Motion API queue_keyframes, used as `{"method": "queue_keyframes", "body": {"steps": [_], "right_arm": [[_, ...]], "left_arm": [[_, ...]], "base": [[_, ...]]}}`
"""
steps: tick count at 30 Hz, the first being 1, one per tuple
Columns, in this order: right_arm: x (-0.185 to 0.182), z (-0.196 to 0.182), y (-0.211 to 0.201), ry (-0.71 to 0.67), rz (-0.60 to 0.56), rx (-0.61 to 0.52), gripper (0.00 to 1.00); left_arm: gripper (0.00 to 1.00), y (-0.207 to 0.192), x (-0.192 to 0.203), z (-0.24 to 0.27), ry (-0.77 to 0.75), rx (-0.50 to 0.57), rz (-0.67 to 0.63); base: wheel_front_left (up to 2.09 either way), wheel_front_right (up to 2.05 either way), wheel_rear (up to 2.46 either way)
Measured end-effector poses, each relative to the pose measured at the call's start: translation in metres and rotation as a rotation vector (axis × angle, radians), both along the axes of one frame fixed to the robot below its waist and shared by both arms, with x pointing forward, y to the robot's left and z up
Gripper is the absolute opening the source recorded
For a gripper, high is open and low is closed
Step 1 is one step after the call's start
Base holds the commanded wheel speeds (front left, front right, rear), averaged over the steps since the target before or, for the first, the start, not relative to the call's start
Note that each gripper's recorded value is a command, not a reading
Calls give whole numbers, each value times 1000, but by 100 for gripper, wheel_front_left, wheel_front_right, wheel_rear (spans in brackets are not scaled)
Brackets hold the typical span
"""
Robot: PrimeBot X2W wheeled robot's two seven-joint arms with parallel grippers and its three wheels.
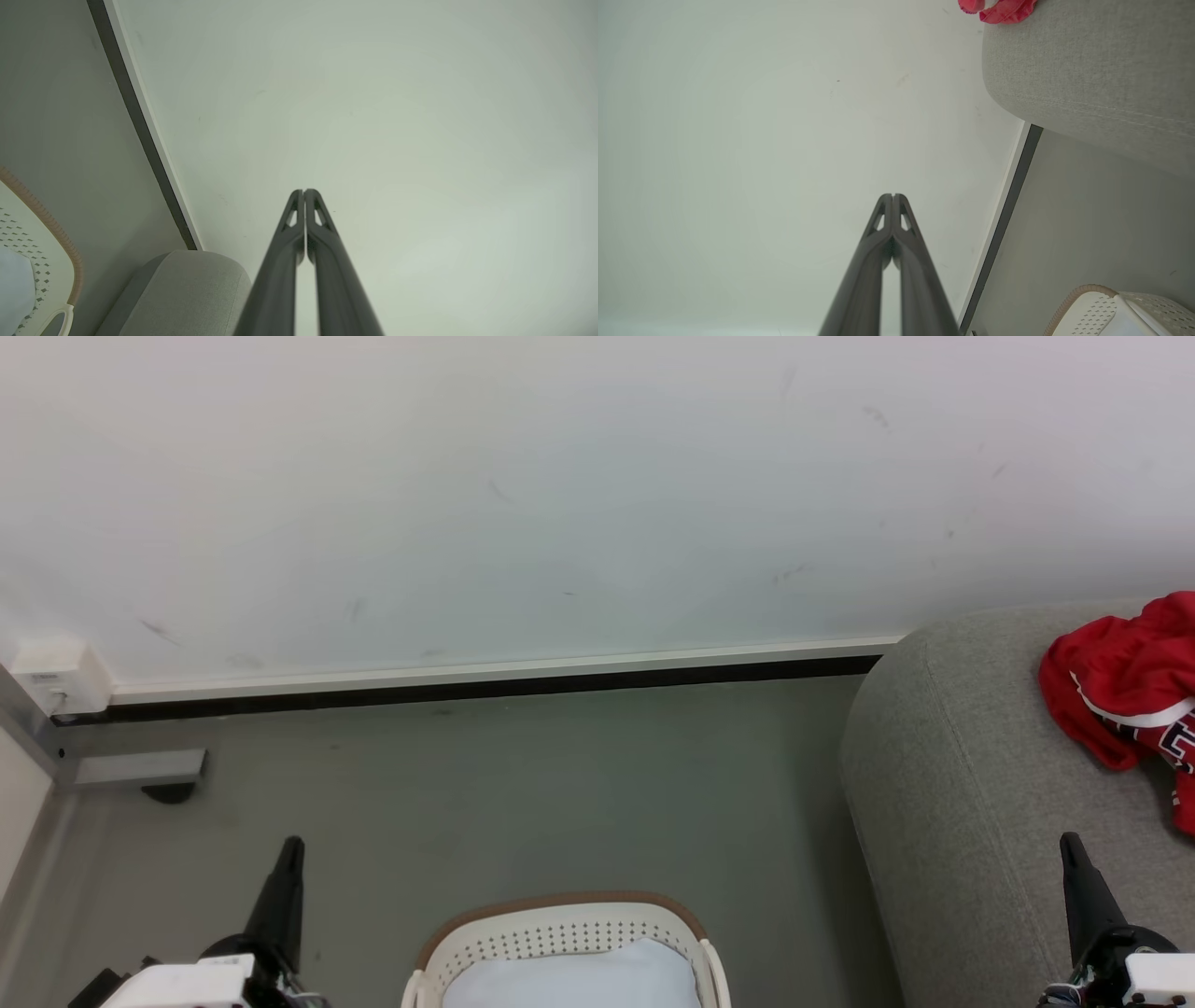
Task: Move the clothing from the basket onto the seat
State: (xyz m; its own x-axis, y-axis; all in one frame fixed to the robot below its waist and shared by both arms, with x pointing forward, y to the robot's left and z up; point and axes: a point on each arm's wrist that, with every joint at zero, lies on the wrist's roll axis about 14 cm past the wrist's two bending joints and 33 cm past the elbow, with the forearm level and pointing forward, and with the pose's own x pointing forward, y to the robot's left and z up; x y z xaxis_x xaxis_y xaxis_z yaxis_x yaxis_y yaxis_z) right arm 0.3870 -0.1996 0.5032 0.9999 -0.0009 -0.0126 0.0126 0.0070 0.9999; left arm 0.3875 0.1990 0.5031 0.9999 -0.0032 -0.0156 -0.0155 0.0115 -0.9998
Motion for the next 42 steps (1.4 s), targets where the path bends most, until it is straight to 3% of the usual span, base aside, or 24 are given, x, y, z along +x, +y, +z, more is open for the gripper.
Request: {"method": "queue_keyframes", "body": {"steps": [42], "right_arm": [[0,1,0,-3,1,12,0]], "left_arm": [[0,1,0,1,-4,-9,2]], "base": [[0,0,0]]}}
